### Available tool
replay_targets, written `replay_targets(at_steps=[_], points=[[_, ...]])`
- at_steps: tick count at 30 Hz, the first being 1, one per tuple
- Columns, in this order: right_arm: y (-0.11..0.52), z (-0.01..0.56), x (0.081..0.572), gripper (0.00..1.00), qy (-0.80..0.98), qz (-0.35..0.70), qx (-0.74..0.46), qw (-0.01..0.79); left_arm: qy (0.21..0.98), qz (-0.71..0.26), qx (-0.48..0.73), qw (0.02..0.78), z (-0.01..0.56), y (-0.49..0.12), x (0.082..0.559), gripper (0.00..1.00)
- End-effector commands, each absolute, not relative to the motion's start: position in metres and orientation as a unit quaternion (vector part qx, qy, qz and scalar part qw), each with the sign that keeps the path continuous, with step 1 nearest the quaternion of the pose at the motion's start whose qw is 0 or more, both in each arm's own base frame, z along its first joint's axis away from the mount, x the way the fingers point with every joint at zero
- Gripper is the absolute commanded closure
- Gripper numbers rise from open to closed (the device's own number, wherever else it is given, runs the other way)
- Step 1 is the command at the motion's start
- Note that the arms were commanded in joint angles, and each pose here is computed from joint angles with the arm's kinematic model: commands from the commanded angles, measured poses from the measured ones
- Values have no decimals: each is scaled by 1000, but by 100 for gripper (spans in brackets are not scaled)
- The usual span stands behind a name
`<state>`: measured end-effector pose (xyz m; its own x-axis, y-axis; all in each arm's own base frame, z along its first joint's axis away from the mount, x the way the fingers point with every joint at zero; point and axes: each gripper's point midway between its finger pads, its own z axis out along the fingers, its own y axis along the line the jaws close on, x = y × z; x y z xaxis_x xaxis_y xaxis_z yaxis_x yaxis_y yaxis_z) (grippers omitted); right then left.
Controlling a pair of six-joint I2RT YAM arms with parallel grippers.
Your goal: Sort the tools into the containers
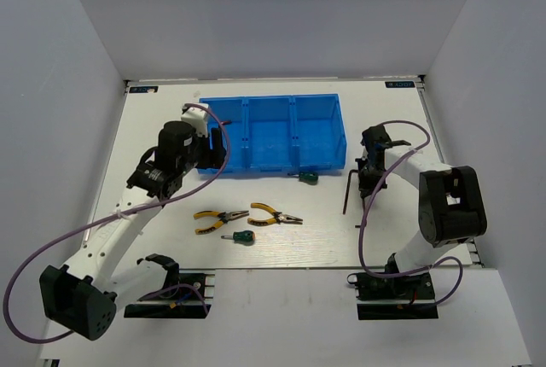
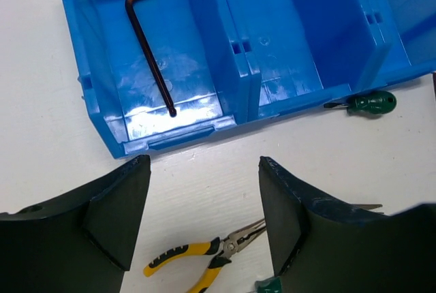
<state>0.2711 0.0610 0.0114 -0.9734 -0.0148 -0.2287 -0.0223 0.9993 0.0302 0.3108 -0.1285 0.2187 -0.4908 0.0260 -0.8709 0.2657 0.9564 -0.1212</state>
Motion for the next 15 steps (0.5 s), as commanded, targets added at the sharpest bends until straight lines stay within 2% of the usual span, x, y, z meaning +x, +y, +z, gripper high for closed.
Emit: replay_targets(at_steps=[1, 7, 15], points=[[55, -13, 252, 100, 997, -2, 7, 73, 848, -128, 80, 509, 231, -127, 302, 25], [60, 13, 257, 100, 997, 18, 2, 75, 850, -127, 80, 505, 225, -126, 298, 25], [106, 111, 301, 100, 963, 149, -93, 204, 846, -144, 89, 505, 223, -132, 298, 25]])
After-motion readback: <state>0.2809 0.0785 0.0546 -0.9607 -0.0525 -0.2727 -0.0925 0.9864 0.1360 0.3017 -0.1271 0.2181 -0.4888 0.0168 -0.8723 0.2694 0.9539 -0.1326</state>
